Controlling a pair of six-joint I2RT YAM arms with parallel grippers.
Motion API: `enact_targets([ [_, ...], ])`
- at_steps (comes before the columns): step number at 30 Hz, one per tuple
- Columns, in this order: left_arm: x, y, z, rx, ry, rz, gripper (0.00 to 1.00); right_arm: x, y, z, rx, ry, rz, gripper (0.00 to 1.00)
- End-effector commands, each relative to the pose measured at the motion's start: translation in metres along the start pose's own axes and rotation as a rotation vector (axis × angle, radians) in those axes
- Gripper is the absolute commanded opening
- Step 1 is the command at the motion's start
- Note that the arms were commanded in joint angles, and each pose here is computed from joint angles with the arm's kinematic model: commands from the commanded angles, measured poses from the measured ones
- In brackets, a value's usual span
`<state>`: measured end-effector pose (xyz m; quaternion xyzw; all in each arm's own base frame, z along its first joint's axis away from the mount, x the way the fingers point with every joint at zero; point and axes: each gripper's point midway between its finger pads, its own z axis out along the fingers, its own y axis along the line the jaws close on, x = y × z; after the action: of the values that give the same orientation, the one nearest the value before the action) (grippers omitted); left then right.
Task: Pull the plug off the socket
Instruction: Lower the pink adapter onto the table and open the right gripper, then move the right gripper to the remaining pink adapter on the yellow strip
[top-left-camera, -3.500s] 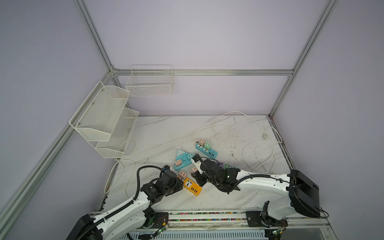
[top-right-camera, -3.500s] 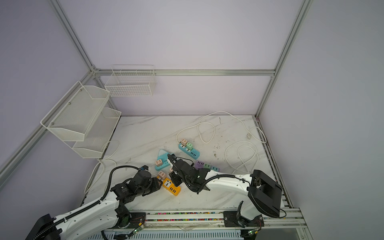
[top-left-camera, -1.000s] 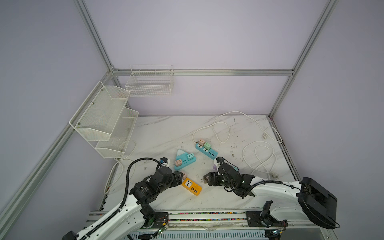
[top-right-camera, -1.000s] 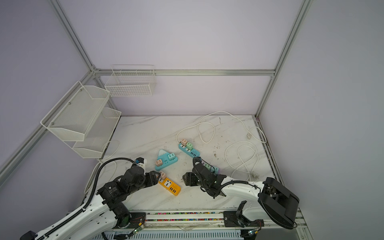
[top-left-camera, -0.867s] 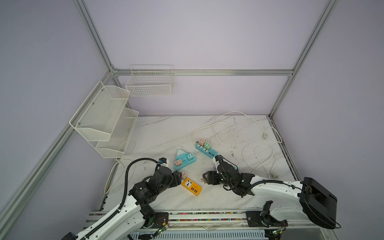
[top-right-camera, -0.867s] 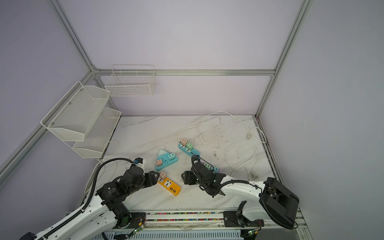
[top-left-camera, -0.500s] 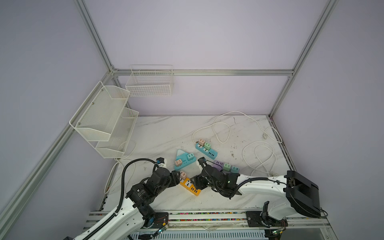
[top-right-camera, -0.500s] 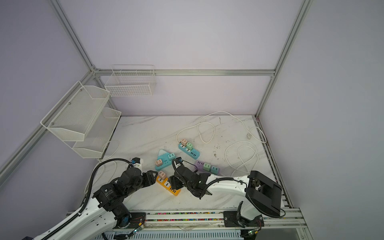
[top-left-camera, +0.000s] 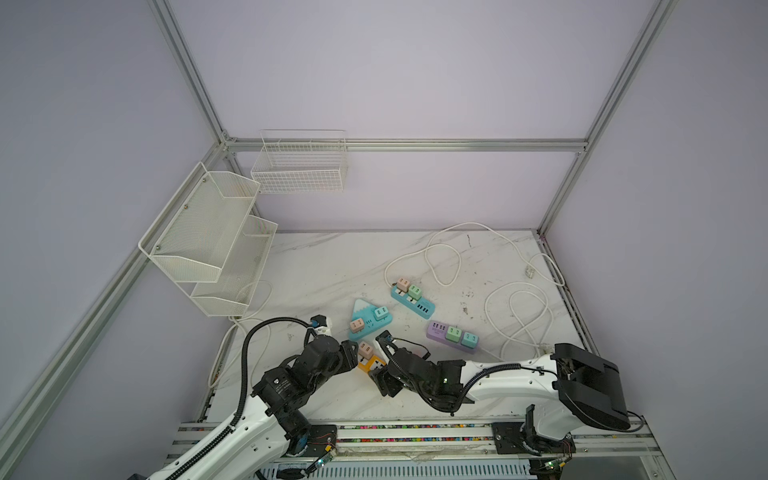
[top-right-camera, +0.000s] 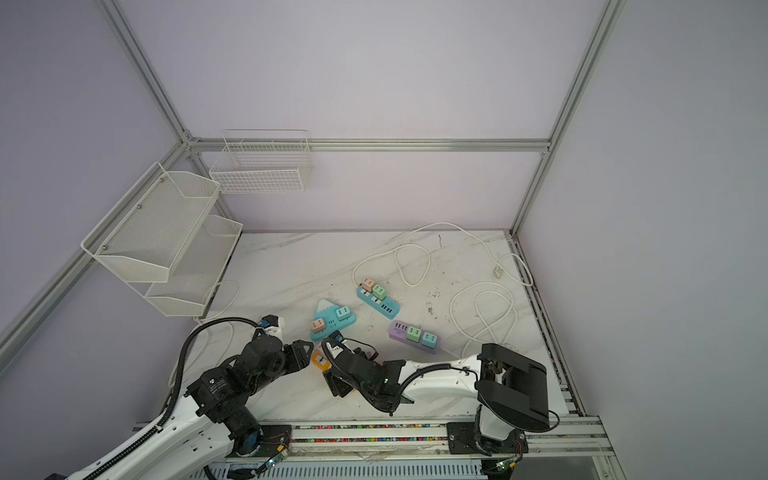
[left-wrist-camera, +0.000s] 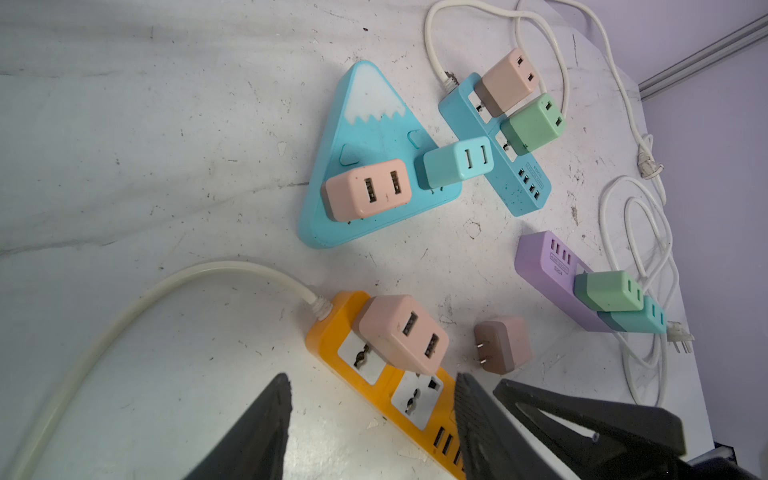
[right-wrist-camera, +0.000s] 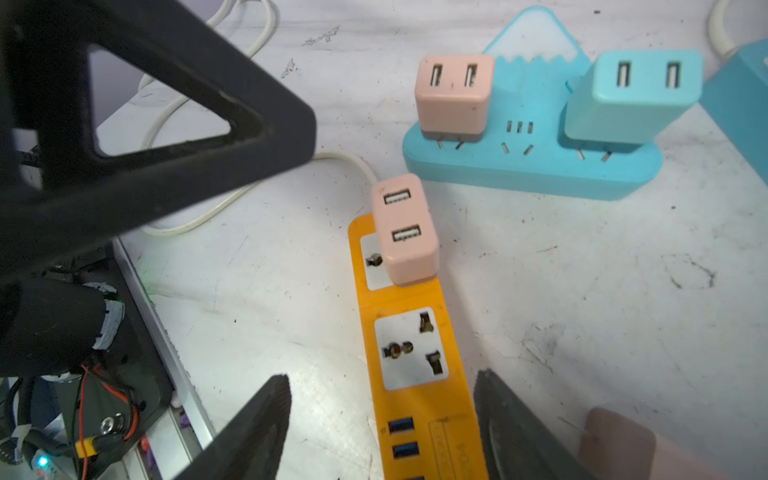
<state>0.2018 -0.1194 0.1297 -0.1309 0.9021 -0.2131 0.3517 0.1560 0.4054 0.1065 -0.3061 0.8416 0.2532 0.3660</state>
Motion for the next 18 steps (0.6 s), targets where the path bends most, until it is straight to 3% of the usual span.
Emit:
enact_targets([
  [1, 0.012, 0.014, 0.01, -0.025, 0.014, -0.041, 0.59, -0.015, -0.005, 0.004, 0.062, -0.046, -0.038, 0.72],
  [18, 0.036, 0.039, 0.037, -0.048, 0.093, -0.107, 0.48, -0.019, -0.003, 0.033, 0.056, -0.011, -0.054, 0.71],
])
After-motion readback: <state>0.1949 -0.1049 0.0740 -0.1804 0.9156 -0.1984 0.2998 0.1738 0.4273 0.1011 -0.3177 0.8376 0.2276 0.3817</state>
